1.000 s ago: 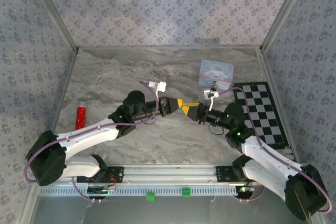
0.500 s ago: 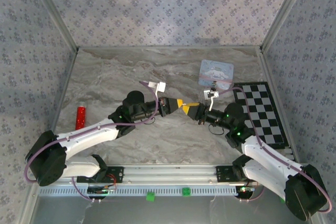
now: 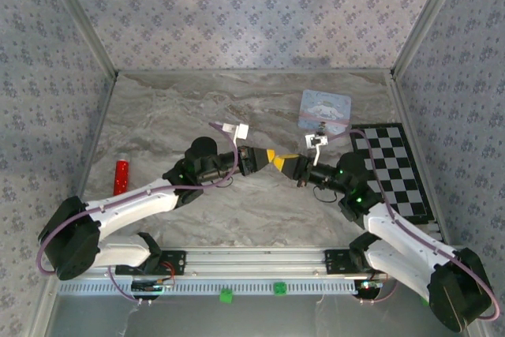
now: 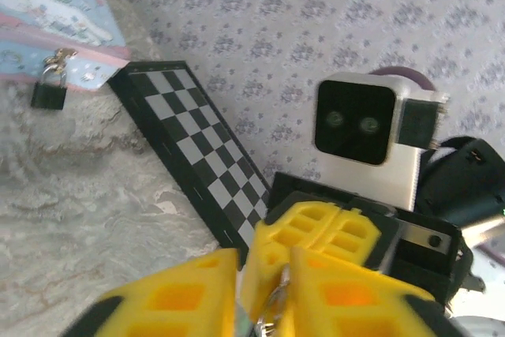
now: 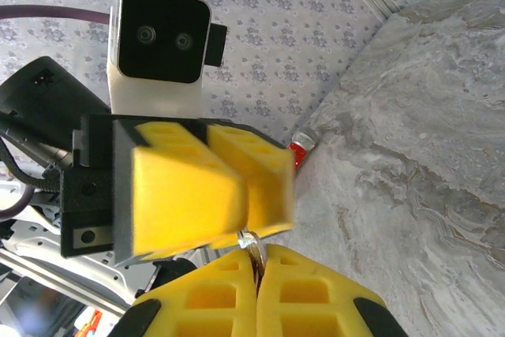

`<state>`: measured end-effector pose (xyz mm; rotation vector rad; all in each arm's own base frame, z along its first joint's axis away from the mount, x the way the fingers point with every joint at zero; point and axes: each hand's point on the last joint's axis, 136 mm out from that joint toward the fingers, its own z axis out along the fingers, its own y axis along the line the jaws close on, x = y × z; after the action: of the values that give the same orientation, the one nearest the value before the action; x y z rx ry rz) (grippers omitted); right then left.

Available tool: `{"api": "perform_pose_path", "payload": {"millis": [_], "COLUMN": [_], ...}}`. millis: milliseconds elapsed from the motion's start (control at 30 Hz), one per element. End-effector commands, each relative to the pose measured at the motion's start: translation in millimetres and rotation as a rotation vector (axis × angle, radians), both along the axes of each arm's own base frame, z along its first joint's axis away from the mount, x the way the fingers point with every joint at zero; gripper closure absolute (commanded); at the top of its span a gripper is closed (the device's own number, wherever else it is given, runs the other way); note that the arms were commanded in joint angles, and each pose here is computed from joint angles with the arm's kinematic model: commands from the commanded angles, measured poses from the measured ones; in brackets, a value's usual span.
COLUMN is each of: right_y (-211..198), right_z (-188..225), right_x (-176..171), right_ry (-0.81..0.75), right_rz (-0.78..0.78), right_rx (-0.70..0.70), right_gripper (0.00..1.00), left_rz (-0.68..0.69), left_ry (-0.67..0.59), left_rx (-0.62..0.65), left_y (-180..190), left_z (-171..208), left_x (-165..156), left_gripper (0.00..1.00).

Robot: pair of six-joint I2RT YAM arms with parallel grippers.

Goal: Unlock the padlock with the key

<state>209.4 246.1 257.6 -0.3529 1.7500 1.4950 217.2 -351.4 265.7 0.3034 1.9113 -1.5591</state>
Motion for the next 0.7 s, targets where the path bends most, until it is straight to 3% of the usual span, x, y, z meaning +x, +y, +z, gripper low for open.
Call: {"api": "perform_pose_path", "payload": {"millis": [0, 167, 367, 533, 667], "right_y": [-4.5, -21.9, -69.4, -124.6, -157.3], "right_z": [4.8, -23.1, -51.9, -67.4, -80.7], "right_x": [9.8, 22.0, 35.3, 42.0, 46.1], "right_ry": [0.001, 0.035, 0.048, 0.051, 0.095], "right_rz": [-0.068, -0.181, -0.374, -0.589, -0.733], "right_rx": [-0.064, -0.235, -0.491, -0.624, -0.571], "right_gripper": [1.0, 1.0, 1.0, 1.0, 1.0], "left_rz": [0.066, 0.184, 0.288, 0.231, 0.131], "left_ry": [-0.001, 0.02, 0.038, 0.014, 0.002], "left_rx": [0.048, 0.096, 0.177, 0.29, 0.338], "left_y": [10.0, 37.4, 71.5, 60.4, 23.8], "left_z": [-10.5, -16.4, -24.9, -29.9, -40.0], "left_x": [9.6, 26.6, 44.3, 48.4, 57.3], "left_gripper": [0.6, 0.37, 0.23, 0.21, 0.22]}}
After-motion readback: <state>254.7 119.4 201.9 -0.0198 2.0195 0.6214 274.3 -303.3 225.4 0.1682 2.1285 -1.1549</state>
